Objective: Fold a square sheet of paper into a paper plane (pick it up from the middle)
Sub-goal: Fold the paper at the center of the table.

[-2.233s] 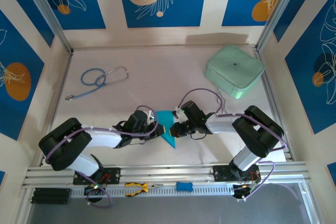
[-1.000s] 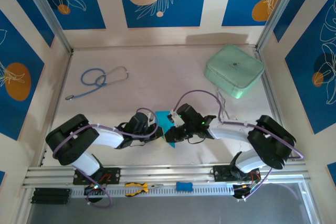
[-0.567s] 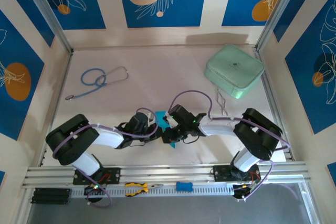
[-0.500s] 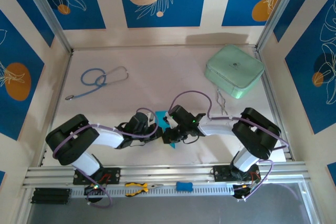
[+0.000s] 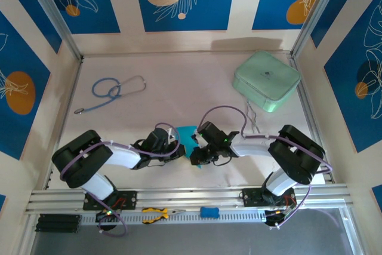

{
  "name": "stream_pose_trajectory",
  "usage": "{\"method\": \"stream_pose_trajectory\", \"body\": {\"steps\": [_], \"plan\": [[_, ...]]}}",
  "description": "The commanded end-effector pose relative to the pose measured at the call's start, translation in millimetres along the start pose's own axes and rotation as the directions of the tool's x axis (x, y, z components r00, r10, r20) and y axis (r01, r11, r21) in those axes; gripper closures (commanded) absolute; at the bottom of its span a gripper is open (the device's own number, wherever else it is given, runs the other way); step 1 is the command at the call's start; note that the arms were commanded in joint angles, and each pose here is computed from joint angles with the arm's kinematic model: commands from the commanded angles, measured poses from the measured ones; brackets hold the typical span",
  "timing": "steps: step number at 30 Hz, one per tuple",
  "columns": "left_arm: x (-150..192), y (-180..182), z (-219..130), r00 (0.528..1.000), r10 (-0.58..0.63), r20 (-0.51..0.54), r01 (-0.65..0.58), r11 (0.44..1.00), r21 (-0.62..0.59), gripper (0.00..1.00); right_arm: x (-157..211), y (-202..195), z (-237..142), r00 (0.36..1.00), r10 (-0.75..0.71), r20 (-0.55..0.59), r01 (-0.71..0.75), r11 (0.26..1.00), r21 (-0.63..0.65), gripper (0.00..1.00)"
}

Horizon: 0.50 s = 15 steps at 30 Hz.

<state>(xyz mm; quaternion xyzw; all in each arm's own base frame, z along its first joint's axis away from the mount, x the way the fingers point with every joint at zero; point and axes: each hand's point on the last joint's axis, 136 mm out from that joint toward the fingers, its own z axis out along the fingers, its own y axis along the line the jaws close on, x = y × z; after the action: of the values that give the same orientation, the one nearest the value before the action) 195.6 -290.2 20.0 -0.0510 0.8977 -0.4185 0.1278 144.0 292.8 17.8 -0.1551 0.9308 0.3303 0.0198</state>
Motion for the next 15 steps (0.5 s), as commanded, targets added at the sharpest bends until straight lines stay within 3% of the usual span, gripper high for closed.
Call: {"method": "stream_pose_trajectory", "body": {"steps": [1,15], "plan": [[13,31,5,0.999,-0.019,-0.039,0.014,0.993,-0.121,0.9,16,-11,-2,0.998,0.047,-0.035,-0.046,0.999,0.021,0.89],[14,35,7,0.998,-0.031,-0.047,0.024,0.989,-0.145,0.92,34,-22,-2,0.993,0.11,-0.051,-0.11,0.994,0.002,0.89]]}}
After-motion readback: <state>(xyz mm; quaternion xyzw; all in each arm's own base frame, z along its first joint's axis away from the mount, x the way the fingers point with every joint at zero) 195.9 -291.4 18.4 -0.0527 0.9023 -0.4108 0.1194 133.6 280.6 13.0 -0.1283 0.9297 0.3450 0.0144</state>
